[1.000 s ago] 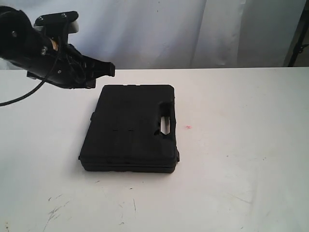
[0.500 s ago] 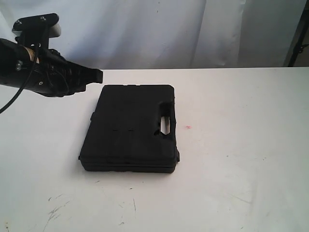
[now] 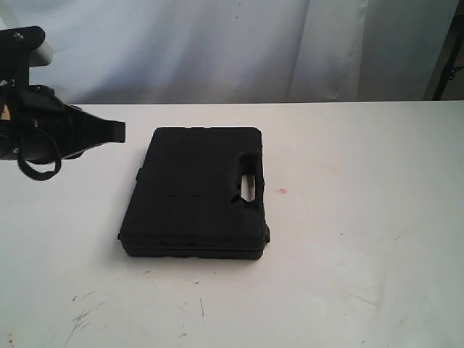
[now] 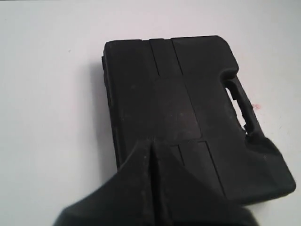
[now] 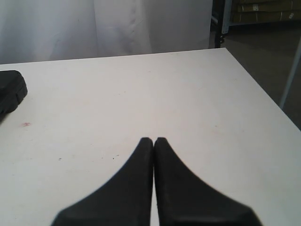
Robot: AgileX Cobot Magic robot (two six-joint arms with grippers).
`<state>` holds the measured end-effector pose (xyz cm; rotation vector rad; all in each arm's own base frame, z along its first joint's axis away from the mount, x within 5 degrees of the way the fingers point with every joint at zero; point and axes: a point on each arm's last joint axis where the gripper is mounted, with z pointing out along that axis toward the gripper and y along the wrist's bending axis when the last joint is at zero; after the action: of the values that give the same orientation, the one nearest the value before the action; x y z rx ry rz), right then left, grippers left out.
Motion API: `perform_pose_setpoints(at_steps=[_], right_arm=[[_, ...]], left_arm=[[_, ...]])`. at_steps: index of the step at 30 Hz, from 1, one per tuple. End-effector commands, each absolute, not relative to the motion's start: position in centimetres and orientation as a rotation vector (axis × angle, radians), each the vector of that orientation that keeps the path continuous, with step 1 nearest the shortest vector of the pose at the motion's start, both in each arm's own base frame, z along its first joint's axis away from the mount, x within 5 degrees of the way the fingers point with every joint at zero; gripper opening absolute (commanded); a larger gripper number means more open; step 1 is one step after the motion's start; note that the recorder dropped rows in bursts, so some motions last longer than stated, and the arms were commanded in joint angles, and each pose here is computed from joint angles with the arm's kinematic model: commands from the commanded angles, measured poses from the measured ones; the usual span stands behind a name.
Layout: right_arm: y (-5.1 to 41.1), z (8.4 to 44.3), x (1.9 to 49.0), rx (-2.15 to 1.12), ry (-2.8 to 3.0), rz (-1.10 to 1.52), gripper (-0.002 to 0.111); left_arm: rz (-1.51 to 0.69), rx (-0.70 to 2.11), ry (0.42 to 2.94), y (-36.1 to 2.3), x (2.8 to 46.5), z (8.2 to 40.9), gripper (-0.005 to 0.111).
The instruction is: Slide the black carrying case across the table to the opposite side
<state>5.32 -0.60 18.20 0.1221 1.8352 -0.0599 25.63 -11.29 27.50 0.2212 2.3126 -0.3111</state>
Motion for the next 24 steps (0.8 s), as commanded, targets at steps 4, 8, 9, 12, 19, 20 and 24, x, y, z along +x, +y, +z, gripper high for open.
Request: perform_pose_setpoints(at_steps=[4, 8, 9, 12, 19, 20, 24], right_arm=[[-0.6, 18.2, 5.3, 0.125, 1.825, -0.053, 0.0], [-0.6, 18.2, 5.3, 0.125, 1.825, -0.053, 0.0], [-0.6, 18.2, 5.3, 0.125, 1.825, -0.053, 0.0], [-0.6, 18.2, 5.3, 0.125, 1.825, -0.053, 0.0], [-0.6, 18.2, 5.3, 0.125, 1.825, -0.053, 0.0], [-0.6, 18.2, 5.3, 0.125, 1.825, -0.053, 0.0], [-0.6, 18.2, 5.3, 0.125, 1.825, -0.053, 0.0]], left_arm=[[-0.191, 0.285, 2.407, -9.7, 23.1, 28.4, 0.0], [-0.123, 0.349, 2.343, -9.4, 23.5, 28.8, 0.0], [-0.095, 0.379, 2.342, -9.3, 23.5, 28.7, 0.0], [-0.042, 0.406, 2.35, -9.0, 23.4, 28.7, 0.0], [-0.14, -0.005, 2.141, -3.0, 18.6, 30.1, 0.0], [-0.136, -0.06, 2.111, -2.1, 17.6, 29.9, 0.0], [-0.093, -0.164, 2.041, -0.3, 14.8, 29.1, 0.0]])
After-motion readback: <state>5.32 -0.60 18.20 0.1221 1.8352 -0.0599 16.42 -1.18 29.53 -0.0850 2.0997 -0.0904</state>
